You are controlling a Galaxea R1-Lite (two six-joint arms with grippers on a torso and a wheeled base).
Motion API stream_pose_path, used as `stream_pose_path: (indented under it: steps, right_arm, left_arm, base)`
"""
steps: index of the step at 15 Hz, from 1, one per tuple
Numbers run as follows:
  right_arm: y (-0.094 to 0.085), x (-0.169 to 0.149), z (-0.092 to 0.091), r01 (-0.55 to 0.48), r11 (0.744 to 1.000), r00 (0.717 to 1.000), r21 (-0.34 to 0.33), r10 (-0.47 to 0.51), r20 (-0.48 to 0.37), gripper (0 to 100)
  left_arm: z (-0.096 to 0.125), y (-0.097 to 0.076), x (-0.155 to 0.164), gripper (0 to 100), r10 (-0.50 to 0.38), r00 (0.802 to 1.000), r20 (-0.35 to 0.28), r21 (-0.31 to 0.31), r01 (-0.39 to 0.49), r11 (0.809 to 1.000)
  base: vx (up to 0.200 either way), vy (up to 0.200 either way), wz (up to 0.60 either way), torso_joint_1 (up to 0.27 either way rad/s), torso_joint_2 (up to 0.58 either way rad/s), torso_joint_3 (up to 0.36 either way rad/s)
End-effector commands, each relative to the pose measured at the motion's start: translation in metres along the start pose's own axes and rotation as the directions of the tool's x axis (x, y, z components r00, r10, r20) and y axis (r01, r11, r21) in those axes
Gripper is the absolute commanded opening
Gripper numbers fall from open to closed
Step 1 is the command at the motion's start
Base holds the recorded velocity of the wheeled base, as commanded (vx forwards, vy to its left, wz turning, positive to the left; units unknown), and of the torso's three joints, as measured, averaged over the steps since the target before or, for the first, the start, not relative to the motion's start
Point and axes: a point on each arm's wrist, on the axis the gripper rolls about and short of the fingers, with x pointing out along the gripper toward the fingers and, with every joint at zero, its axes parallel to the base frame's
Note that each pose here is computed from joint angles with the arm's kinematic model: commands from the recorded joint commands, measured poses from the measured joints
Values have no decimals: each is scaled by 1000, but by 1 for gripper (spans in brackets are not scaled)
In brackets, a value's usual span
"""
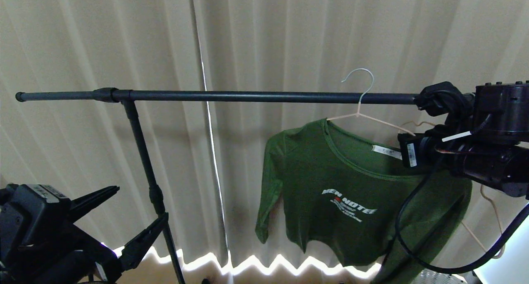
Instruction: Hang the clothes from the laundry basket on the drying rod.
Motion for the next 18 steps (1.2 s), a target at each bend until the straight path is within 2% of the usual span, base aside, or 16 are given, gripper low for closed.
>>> stream_pose_path:
  steps: [1,5,14,15,18]
  right_arm:
    - [8,-1,-3,-16,1000,1000,-15,16,-7,0]
    - [26,-9,-11,-45,997,997,-67,41,-59,0]
    - [47,-19,-11,-121,987,992,-105,117,-49,0]
    - [50,-20,-11,-133,985,991,-108,129,-47,100]
    - [55,-23,-8,-152,982,988,-112,150,-33,100]
  left_arm:
    - [0,0,0,100,0,1000,-2,0,0,1000]
    - [0,0,-1,100,0,1000,1,0,0,1000]
    - [1,0,-2,100,2,1000,8,0,-2,1000]
    - [1,0,-2,100,1,1000,9,1,-1,1000]
    - [1,0,-2,100,-1,1000,9,1,1,1000]
  base:
    - [0,0,0,0,0,0]
    - [0,0,0,0,0,0]
    - [0,0,0,0,0,0]
    - [0,0,0,0,0,0]
    - [0,0,0,0,0,0]
